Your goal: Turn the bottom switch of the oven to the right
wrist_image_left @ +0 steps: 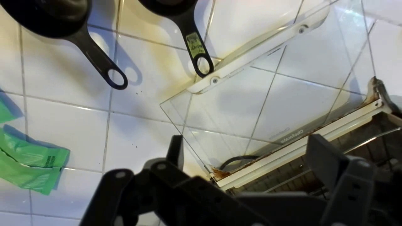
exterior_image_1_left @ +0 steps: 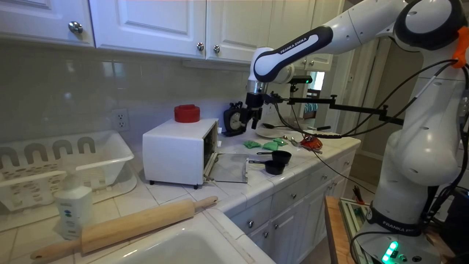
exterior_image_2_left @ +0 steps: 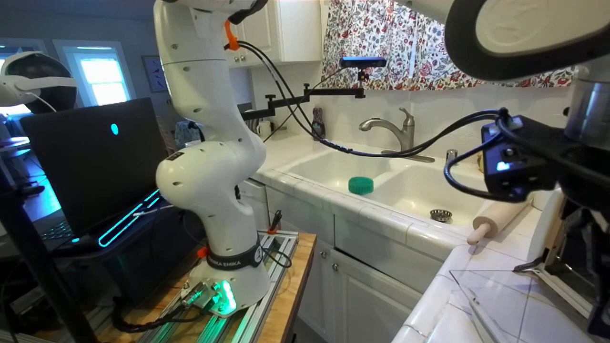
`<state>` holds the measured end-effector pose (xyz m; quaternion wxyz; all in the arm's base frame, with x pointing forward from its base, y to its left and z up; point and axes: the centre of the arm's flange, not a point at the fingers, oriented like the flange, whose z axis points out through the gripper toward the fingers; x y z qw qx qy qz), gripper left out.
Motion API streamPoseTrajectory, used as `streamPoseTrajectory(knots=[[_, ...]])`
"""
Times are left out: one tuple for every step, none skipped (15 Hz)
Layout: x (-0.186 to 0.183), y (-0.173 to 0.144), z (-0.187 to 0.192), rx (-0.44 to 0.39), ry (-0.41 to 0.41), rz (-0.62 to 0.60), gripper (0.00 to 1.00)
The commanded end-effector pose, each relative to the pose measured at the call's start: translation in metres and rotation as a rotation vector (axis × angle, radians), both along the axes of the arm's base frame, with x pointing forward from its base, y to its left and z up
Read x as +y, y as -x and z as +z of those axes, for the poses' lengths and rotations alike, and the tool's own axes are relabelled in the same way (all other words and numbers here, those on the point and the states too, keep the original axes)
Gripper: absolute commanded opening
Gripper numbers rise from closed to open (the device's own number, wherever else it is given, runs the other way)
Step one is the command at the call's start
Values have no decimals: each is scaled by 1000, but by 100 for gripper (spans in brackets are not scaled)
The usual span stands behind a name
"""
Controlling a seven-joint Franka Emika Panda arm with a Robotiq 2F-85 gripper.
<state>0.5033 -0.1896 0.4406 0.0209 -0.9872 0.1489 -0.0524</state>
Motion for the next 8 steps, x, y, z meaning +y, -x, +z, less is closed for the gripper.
streamPoseTrajectory(knots=[[9, 35, 18, 19, 38, -10, 100], [2, 11, 9, 11, 13, -3, 100], [2, 16, 13, 8, 19, -2, 100], [3, 19, 15, 5, 21, 0, 100], [4, 21, 16, 3, 21, 0, 100], [4, 21, 17, 3, 21, 0, 100], [4, 22, 16, 4, 20, 0, 100], [4, 22, 15, 6, 20, 0, 100]])
